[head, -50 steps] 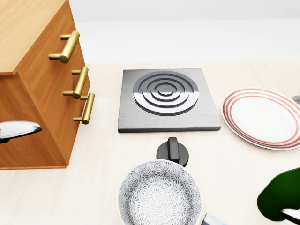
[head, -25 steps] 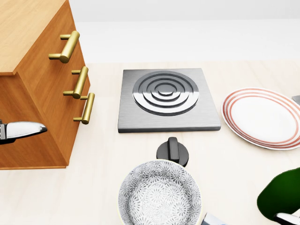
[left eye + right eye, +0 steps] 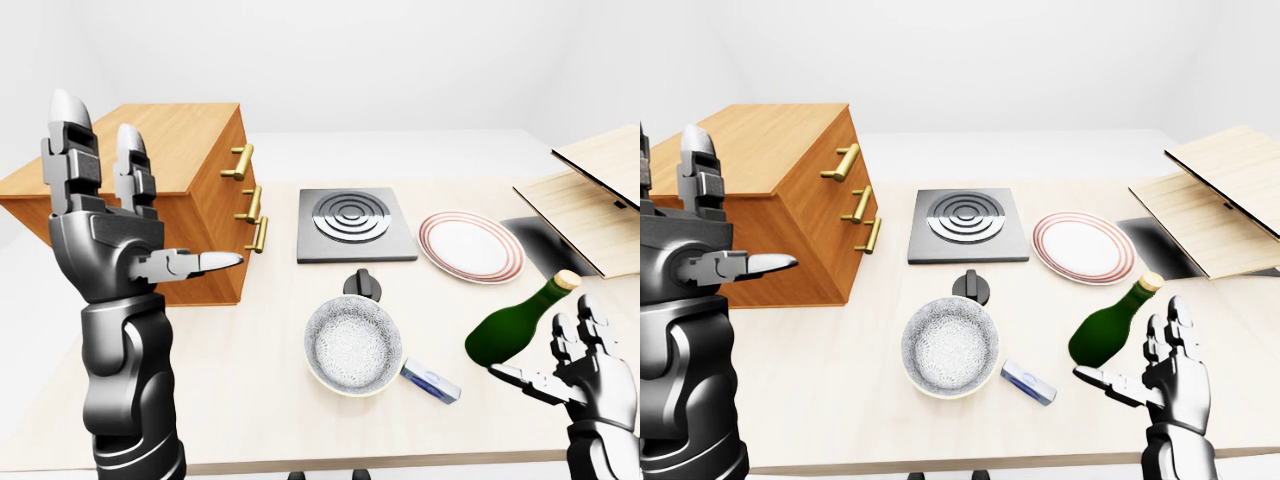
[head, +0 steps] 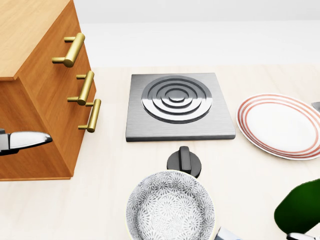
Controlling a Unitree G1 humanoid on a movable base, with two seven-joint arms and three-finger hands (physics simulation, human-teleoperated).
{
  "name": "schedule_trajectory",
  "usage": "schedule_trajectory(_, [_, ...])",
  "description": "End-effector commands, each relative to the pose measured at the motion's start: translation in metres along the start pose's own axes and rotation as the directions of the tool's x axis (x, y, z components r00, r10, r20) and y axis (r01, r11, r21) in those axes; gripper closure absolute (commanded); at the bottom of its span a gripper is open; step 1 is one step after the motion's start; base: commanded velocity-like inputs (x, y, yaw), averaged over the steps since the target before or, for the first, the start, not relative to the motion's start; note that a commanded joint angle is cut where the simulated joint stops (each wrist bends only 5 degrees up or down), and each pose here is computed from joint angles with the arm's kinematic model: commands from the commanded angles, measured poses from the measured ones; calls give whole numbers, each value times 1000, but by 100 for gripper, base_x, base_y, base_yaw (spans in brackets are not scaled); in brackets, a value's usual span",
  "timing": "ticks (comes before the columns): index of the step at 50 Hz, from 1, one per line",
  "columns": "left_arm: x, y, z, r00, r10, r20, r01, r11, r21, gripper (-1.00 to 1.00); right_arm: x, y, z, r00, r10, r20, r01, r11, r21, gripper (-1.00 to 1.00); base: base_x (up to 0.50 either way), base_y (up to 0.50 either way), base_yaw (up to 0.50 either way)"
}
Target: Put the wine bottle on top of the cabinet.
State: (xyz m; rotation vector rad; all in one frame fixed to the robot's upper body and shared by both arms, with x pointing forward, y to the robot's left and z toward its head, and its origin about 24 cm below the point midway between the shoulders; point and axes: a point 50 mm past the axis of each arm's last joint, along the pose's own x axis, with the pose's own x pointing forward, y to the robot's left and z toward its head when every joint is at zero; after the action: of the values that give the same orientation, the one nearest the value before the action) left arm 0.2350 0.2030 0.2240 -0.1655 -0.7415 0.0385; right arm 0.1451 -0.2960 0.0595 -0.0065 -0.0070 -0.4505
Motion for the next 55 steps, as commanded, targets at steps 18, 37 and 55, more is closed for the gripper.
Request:
schedule_trajectory(18, [6, 5, -8, 999, 19, -26, -19, 1000, 8, -100, -4, -9, 12, 999, 1, 52, -1, 1000, 8, -100, 0, 0, 0])
schedule_trajectory(37, [-6, 8, -35, 988, 22, -151, -19, 1000, 24, -100, 18, 1, -3, 1000, 2, 1, -2, 998, 55, -100, 0, 0, 0])
schedule_trajectory(55, [-11, 12, -50, 976, 26, -218, -19, 999, 32, -100, 45, 18, 12, 998, 35, 57, -36, 999, 29, -100, 0, 0, 0])
